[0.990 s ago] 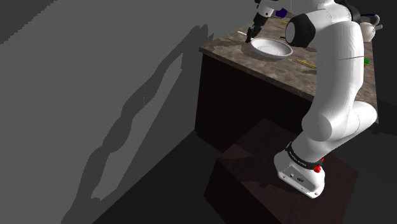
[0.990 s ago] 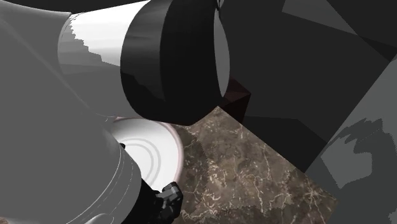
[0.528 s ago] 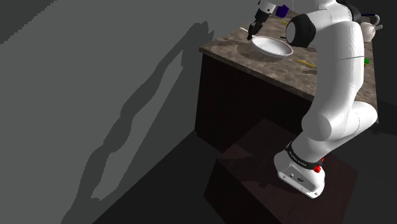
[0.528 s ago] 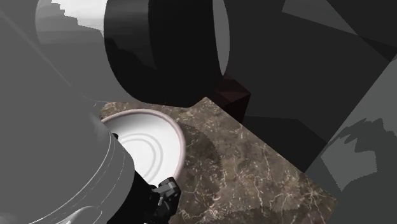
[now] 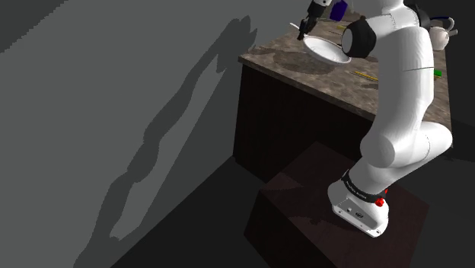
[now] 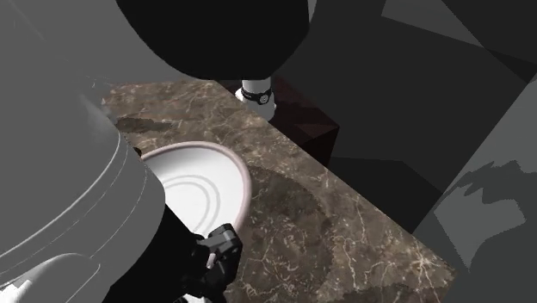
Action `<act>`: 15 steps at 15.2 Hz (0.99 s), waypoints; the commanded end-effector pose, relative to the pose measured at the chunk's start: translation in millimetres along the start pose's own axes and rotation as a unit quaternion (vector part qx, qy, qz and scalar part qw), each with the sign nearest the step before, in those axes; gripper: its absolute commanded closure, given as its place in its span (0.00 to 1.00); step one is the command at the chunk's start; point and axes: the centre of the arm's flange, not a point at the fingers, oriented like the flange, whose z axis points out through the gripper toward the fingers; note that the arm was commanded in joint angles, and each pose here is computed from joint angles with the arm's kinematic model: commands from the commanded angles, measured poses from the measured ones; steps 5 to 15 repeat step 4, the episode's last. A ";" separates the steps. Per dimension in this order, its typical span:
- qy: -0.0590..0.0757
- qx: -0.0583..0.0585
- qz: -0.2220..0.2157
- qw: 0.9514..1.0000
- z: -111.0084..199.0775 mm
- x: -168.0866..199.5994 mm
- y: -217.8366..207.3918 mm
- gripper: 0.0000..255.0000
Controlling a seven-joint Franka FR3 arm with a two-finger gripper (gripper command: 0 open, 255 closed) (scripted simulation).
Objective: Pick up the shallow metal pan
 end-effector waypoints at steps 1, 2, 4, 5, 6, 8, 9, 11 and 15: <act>0.000 0.000 0.000 1.000 -11.7 2.9 -1.0 1.00; 0.000 0.000 0.000 1.000 -16.8 3.9 -1.6 1.00; 0.000 0.000 0.000 1.000 -17.6 4.0 -1.6 1.00; 0.000 0.000 0.000 1.000 -17.6 4.0 -1.6 1.00; 0.000 0.000 0.000 1.000 -17.6 4.0 -1.6 1.00; 0.000 0.000 0.000 1.000 -17.6 4.0 -1.6 1.00; 0.000 0.000 0.000 1.000 -17.6 4.0 -1.6 1.00; 0.000 0.000 0.000 1.000 -17.6 4.0 -1.6 1.00; 0.000 0.000 0.000 1.000 -17.6 4.0 -1.6 1.00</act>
